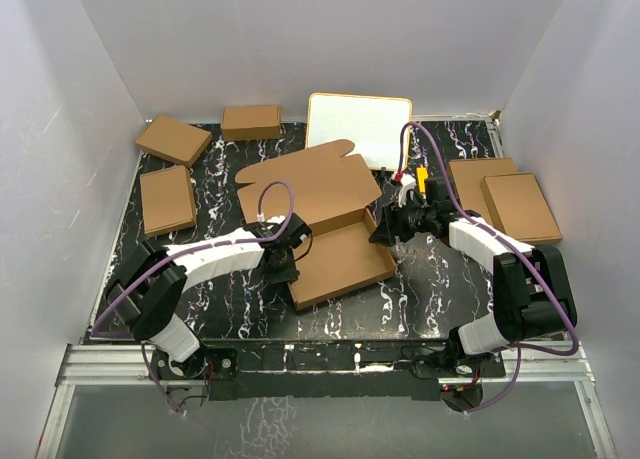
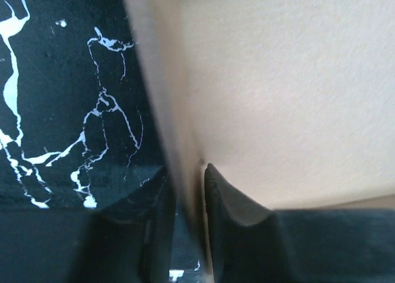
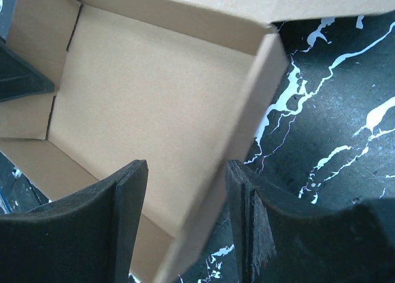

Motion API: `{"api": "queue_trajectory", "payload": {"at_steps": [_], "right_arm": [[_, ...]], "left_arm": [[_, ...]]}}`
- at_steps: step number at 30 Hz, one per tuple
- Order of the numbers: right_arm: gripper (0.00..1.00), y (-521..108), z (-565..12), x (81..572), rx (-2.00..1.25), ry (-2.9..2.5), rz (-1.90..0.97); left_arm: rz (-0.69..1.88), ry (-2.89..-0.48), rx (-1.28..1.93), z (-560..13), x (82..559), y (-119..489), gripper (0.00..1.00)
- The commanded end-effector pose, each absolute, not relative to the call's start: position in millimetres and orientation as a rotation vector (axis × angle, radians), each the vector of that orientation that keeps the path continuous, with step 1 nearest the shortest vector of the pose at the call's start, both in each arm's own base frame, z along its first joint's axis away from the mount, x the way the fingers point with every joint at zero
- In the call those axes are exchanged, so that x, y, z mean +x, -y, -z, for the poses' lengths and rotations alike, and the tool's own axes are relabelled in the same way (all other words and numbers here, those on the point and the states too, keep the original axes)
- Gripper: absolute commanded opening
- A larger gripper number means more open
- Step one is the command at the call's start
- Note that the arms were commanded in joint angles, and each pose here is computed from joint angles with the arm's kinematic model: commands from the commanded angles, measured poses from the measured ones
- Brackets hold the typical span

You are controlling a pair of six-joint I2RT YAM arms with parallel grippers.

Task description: Fold the paper box

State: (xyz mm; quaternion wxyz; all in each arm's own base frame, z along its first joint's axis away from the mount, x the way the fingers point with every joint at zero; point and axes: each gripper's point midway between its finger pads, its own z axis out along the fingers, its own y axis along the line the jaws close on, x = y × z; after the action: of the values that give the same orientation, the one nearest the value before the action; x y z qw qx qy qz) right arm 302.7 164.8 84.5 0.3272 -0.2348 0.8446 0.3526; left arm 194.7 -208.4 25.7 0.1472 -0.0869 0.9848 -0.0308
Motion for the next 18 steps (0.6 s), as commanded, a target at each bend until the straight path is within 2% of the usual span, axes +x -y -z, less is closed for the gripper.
{"api": "queue_trajectory", "payload": {"at_steps": [1, 2, 3, 12, 14, 15, 18], "right_arm": [[0.58, -168, -97, 309, -0.663, -2.130, -0.901], [0.58, -168, -97, 309, -0.662, -2.130, -0.899], [0.58, -167, -97, 309, -0.662, -2.130, -0.895], [0.59, -167, -98, 309, -0.671, -2.124, -0.900], [0.59, -168, -102, 308, -0.694, -2.105, -0.908], [0.60, -168, -104, 307, -0.706, -2.094, -0.917], [0.61, -167, -112, 304, -0.733, -2.058, -0.948]], "left_arm": [[0.028, -2.849, -0.224, -19, 196, 207, 0.12], [0.001, -2.855, -0.207, -17, 196, 205, 0.03], [-0.030, -2.865, -0.192, -14, 196, 203, 0.00], [-0.115, -2.832, -0.113, -23, 204, 194, 0.01], [-0.113, -2.809, -0.102, -29, 208, 193, 0.27], [-0.118, -2.798, -0.103, -33, 209, 192, 0.35], [-0.119, -2.755, -0.115, -44, 214, 188, 0.44]]}}
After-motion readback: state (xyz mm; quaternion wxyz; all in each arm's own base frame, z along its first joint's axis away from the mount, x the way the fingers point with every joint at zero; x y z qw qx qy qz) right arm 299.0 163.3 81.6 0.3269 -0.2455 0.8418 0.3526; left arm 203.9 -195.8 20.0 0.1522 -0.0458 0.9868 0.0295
